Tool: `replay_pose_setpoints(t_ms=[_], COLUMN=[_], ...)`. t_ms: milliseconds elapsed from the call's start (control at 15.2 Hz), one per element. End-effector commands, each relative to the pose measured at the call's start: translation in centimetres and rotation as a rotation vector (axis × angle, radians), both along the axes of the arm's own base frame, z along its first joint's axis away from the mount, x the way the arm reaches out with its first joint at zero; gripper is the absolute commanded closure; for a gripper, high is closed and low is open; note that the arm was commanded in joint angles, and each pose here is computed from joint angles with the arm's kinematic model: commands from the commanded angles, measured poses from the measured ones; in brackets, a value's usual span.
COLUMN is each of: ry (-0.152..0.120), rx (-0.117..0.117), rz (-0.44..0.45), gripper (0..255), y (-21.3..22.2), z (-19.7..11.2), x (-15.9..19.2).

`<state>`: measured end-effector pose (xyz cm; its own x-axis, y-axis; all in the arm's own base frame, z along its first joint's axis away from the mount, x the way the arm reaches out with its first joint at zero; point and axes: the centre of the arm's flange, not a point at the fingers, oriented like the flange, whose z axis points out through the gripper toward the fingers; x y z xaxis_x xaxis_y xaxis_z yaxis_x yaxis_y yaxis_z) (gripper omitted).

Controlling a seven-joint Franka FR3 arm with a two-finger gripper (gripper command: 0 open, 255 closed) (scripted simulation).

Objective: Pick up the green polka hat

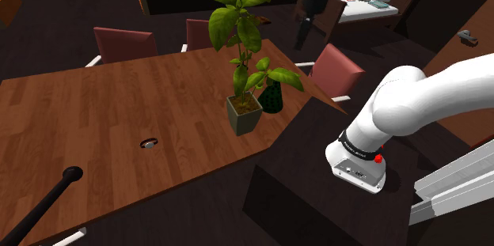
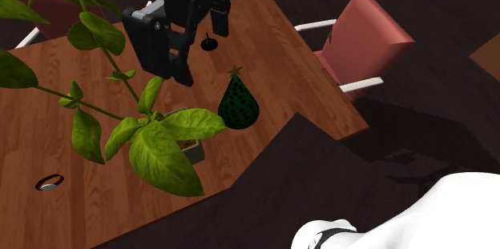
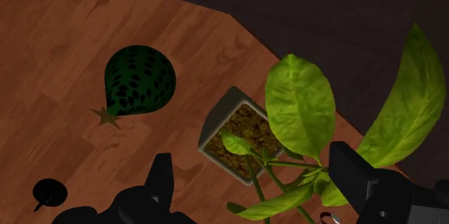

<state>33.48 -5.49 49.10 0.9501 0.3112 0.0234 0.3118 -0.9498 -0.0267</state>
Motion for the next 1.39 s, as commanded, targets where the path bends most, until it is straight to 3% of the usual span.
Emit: replay_pose_setpoints(t_ms=[0, 1188, 1320], ry=[0.001, 0.021, 0.021], rx=[-0.007, -0.071, -0.073], rz=[0.062, 0.574, 0.596], gripper=[0, 0, 0], y=[-1.2, -11.0, -11.4], z=[-2.2, -20.7, -22.1], x=[0.8, 11.0, 11.6])
